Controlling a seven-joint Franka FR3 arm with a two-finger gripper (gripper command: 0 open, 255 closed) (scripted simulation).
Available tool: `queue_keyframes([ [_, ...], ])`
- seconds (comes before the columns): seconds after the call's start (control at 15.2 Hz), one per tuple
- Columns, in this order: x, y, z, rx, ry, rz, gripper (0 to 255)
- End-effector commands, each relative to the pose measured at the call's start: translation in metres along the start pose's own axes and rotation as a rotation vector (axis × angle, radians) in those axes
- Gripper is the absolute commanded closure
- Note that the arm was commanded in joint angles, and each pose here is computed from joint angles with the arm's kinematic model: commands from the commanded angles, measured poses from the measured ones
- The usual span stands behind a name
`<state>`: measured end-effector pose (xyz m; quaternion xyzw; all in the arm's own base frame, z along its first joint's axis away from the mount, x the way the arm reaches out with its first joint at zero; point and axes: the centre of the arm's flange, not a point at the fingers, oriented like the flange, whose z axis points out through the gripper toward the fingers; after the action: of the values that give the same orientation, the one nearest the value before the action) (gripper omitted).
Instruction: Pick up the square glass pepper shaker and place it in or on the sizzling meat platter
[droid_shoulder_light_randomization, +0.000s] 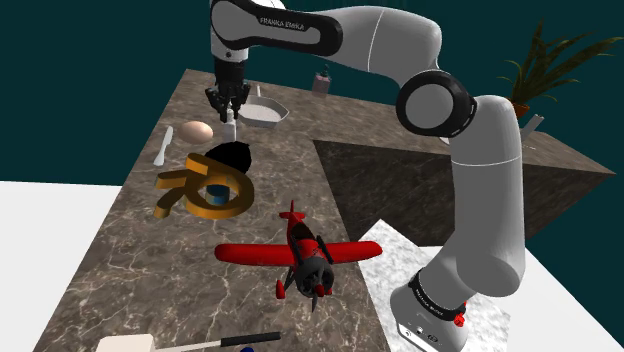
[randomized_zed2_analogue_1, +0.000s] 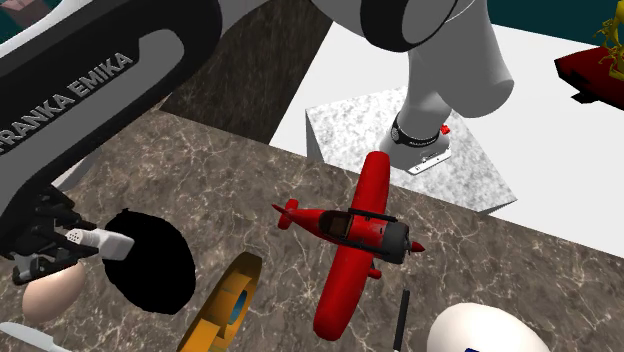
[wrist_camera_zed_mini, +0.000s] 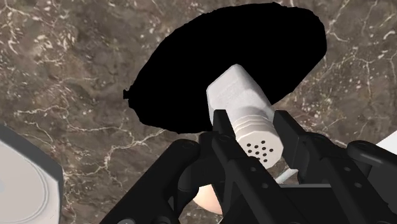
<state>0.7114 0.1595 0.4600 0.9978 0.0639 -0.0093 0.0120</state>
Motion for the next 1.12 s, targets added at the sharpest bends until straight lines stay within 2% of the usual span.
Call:
queue_keyframes([
  [0.0,-0.001,-0.001,0.011,0.000,0.000,0.000,255],
  [0.4,0.000,-0.002,0.045,0.000,0.000,0.000,255],
  [0.92,0.000,-0.002,0.045,0.000,0.000,0.000,255],
  [0.99,0.000,-0.002,0.045,0.000,0.000,0.000,0],
  [1.06,0.000,-0.002,0.045,0.000,0.000,0.000,0],
])
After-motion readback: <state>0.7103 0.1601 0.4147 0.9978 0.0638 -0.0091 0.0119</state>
